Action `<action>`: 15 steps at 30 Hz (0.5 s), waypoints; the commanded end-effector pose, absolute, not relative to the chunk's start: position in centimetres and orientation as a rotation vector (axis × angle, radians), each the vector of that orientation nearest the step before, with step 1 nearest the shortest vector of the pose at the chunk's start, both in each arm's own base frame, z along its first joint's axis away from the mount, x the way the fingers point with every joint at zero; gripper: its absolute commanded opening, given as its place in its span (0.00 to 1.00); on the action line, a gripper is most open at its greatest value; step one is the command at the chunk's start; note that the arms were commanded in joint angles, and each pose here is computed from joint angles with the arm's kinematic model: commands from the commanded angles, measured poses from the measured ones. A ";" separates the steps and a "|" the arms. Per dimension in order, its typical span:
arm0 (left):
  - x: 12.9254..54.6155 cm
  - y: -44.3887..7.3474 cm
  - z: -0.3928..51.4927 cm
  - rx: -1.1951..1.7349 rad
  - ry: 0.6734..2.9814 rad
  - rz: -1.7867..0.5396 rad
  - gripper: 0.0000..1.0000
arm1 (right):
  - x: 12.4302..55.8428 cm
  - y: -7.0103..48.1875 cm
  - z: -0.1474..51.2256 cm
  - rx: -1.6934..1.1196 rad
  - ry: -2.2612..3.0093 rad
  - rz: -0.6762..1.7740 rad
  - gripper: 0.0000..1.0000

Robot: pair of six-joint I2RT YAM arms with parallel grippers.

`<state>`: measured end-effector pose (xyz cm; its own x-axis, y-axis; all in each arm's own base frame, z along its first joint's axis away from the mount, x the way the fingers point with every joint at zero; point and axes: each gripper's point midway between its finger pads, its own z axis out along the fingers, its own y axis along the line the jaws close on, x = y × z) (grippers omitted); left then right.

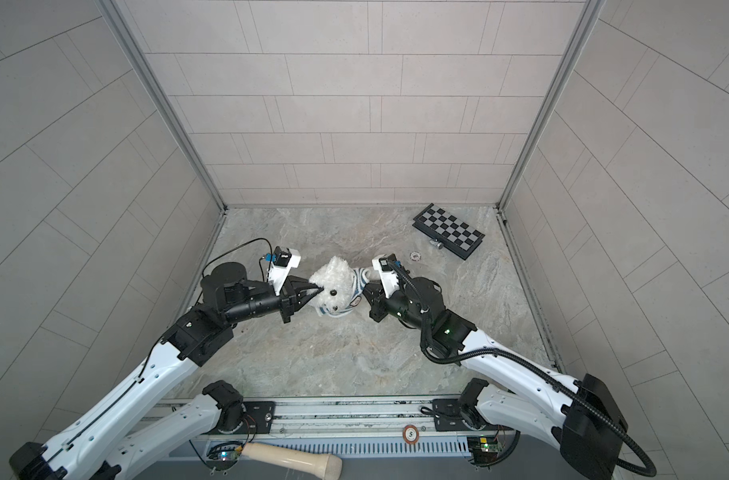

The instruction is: Dress the teddy bear

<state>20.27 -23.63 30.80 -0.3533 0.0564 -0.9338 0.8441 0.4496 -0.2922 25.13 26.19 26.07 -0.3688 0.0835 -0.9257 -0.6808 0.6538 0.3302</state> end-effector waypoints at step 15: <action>19.1 -22.4 31.4 0.811 1.712 -0.999 0.00 | 26.0 21.4 23.6 -0.406 1.914 0.581 0.00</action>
